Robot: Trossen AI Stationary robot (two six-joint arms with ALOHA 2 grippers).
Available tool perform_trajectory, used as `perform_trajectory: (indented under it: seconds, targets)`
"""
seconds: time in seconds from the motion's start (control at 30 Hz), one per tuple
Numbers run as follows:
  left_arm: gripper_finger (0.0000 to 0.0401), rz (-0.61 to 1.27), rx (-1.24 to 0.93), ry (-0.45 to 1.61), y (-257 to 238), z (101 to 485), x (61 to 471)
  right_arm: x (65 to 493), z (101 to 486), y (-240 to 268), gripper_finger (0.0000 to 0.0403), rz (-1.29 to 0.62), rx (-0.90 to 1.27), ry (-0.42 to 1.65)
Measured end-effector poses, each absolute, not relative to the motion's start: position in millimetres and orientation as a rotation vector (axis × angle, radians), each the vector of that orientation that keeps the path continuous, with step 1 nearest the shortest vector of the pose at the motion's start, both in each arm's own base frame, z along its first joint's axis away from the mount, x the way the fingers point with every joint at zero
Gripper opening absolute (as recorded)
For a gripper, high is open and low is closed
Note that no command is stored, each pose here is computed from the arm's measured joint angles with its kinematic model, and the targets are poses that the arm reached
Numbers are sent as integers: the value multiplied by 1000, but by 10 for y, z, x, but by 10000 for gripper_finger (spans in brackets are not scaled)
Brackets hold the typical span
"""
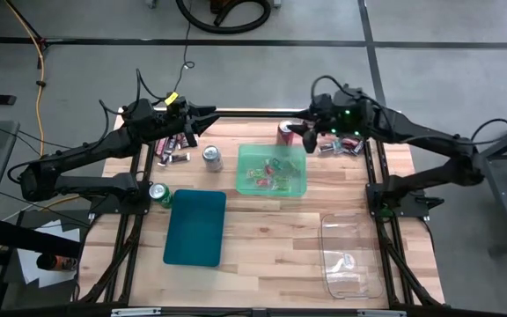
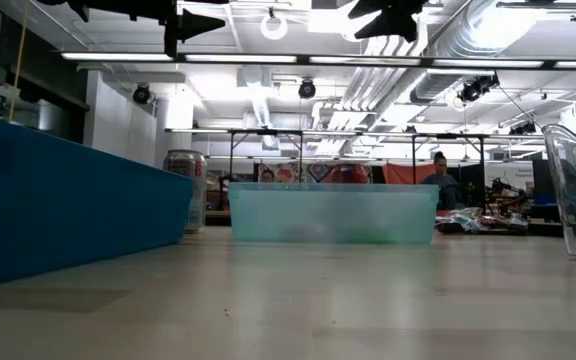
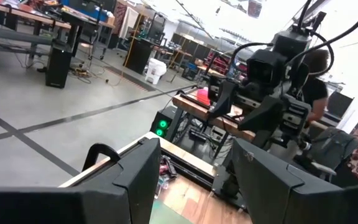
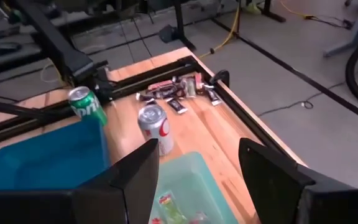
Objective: Organize candy in baskets
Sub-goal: Put the green gummy into the green bin
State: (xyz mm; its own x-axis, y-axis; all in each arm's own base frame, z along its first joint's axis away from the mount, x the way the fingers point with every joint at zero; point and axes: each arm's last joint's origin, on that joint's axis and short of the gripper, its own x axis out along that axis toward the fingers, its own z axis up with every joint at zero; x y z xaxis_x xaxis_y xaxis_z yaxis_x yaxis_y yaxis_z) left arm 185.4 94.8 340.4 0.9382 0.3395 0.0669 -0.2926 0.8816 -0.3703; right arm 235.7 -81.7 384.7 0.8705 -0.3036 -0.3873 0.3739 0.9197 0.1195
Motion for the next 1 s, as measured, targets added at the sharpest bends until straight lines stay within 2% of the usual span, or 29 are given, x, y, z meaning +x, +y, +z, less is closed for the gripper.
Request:
perform_trajectory:
  seconds: [0.6,0.73,0.83,1.0]
  targets:
    - [188,330,-406,-143,949,3408,1854,2308,3776,-797,216,-349,217,323]
    - [188,400,-443,-144,982,3456,1866,2308,3776,-799,216,-353,232,321]
    - [188,571,-459,-19,1156,3554,1867,2303,3776,-812,216,-360,240,319]
    - [181,901,-551,400,1738,3652,1782,2296,3776,-834,216,-370,246,316]
